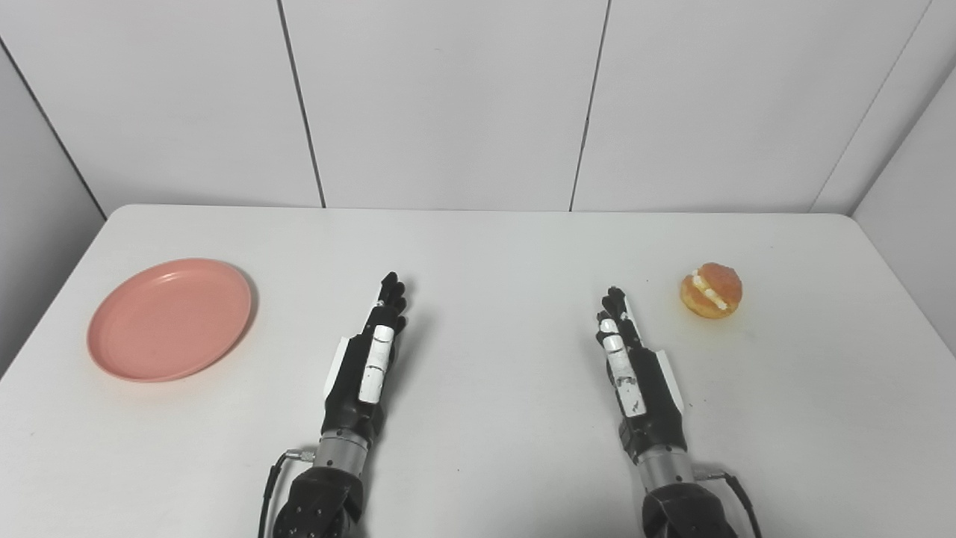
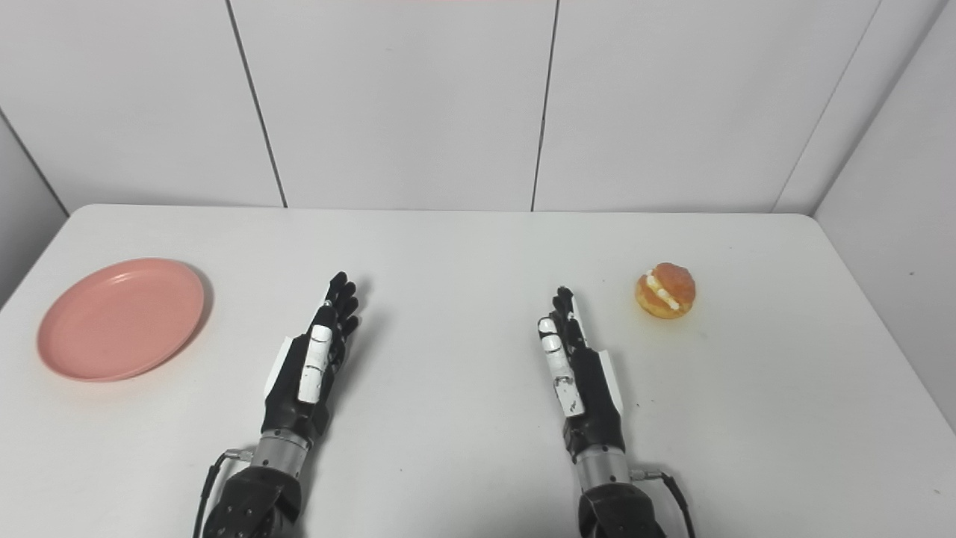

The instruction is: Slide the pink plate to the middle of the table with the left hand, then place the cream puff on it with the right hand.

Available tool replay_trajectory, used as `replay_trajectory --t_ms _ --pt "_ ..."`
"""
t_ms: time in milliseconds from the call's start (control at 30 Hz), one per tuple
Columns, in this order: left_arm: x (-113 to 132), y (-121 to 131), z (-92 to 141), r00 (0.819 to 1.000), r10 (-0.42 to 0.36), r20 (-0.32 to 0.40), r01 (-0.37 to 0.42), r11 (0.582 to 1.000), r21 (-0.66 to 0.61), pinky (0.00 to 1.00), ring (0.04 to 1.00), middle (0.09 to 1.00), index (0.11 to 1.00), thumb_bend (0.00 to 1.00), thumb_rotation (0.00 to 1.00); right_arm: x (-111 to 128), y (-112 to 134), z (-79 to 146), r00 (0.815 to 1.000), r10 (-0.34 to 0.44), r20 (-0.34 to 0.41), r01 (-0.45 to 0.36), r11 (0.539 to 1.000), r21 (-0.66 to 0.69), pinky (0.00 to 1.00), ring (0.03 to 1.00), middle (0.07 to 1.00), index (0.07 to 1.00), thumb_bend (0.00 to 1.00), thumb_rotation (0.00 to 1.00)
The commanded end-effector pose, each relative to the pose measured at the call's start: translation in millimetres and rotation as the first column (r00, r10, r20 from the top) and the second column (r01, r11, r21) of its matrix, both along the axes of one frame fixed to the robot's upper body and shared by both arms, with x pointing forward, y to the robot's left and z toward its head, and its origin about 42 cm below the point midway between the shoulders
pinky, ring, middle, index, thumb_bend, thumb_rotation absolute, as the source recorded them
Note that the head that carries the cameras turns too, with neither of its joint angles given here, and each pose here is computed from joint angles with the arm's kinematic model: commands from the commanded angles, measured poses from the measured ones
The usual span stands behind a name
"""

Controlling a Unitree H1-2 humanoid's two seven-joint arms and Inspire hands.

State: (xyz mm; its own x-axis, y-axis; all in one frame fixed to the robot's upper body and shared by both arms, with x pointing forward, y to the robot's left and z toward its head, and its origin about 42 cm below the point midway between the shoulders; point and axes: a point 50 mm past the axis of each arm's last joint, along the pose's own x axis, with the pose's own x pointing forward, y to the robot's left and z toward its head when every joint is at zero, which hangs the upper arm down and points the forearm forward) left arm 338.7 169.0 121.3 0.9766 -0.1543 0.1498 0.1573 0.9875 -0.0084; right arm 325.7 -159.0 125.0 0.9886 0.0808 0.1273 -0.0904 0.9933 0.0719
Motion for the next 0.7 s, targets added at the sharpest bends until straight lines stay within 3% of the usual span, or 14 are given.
replay_trajectory --t_ms 0,667 --pt "-6.1 5.7 -12.7 1.0 0.015 -0.013 -0.015 1.0 0.012 1.0 1.0 1.0 1.0 0.64 1.0 3.0 1.4 15.3 0.996 0.007 0.085 -0.008 1.0 0.004 1.0 1.0 1.0 1.0 0.57 0.91" --pt "-6.3 5.8 -12.1 1.0 0.015 -0.01 -0.015 1.0 0.027 1.0 1.0 1.0 1.0 0.64 1.0 3.3 0.9 15.5 0.997 0.004 0.075 -0.004 1.0 -0.003 1.0 1.0 1.0 1.0 0.56 0.9"
